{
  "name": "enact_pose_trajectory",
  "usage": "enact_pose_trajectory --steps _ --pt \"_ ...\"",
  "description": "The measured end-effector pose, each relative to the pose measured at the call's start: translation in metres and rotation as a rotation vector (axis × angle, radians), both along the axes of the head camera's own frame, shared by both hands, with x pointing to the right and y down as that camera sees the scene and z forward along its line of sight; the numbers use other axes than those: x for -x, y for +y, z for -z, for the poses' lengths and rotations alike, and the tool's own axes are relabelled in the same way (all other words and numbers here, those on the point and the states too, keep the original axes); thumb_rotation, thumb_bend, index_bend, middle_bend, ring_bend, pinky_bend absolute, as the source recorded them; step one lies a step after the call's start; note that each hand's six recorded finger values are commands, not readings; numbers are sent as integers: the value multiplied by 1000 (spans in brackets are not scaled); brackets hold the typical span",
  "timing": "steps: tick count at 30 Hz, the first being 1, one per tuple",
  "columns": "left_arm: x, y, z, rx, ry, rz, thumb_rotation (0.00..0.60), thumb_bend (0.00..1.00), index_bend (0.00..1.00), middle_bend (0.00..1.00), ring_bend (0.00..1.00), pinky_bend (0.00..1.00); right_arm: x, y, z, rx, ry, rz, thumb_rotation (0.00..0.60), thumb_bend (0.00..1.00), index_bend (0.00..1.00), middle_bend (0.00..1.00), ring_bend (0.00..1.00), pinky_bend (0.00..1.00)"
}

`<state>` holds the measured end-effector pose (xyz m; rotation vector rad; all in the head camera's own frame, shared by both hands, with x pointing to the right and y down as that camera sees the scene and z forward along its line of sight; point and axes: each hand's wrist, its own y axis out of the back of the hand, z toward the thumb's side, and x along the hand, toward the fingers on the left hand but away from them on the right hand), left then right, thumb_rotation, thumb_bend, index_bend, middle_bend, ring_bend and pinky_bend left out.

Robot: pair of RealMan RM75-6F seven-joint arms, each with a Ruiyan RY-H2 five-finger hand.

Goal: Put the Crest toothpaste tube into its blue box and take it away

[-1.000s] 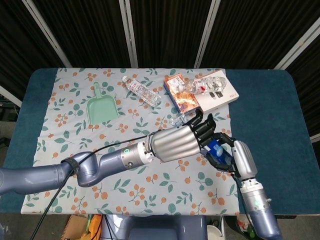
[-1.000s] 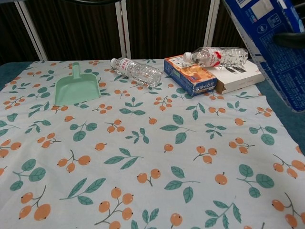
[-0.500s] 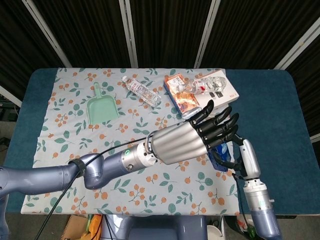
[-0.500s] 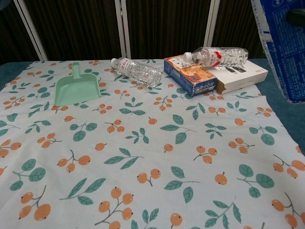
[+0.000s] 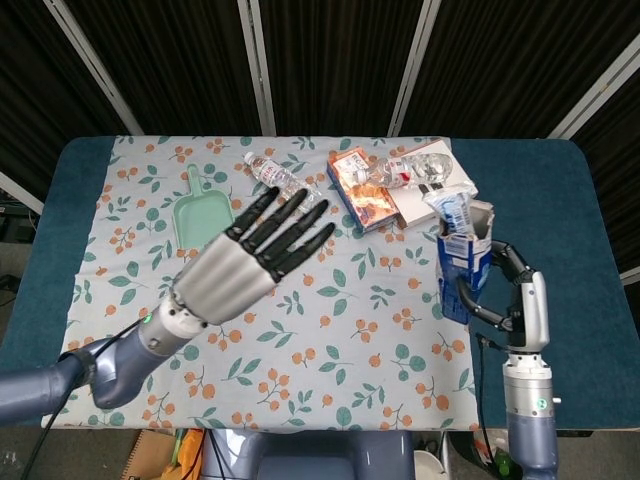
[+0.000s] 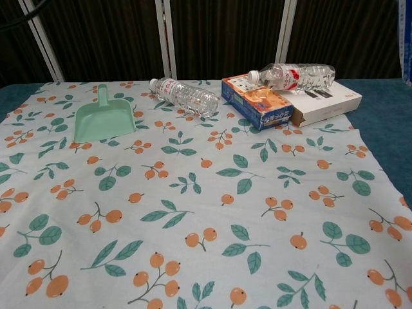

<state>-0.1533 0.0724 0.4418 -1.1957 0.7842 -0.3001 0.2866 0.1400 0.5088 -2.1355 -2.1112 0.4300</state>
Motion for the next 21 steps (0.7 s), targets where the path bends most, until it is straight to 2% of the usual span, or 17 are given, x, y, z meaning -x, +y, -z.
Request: enact_pose_trajectory --steps 5,8,12,16,21 --pt "78 21 -22 97 -17 115 600 24 167 138 131 263 -11 -2 8 -43 -40 -55 600 360 436 515 471 404" --pt "132 42 -43 191 -38 204 600 25 167 138 131 263 -17 -3 17 -95 -70 -99 600 360 429 515 467 404" --pt "187 72 -74 334 -80 309 600 24 164 130 131 263 -20 -2 23 -148 -69 -114 600 361 344 500 399 371" --pt "229 103 -99 439 -121 385 600 24 167 128 131 263 -22 -1 18 -123 -63 -119 600 455 472 550 511 424" --pt "253 124 -113 494 -144 406 600 24 162 127 131 263 -25 -1 9 -100 -6 -115 600 498 503 583 543 450"
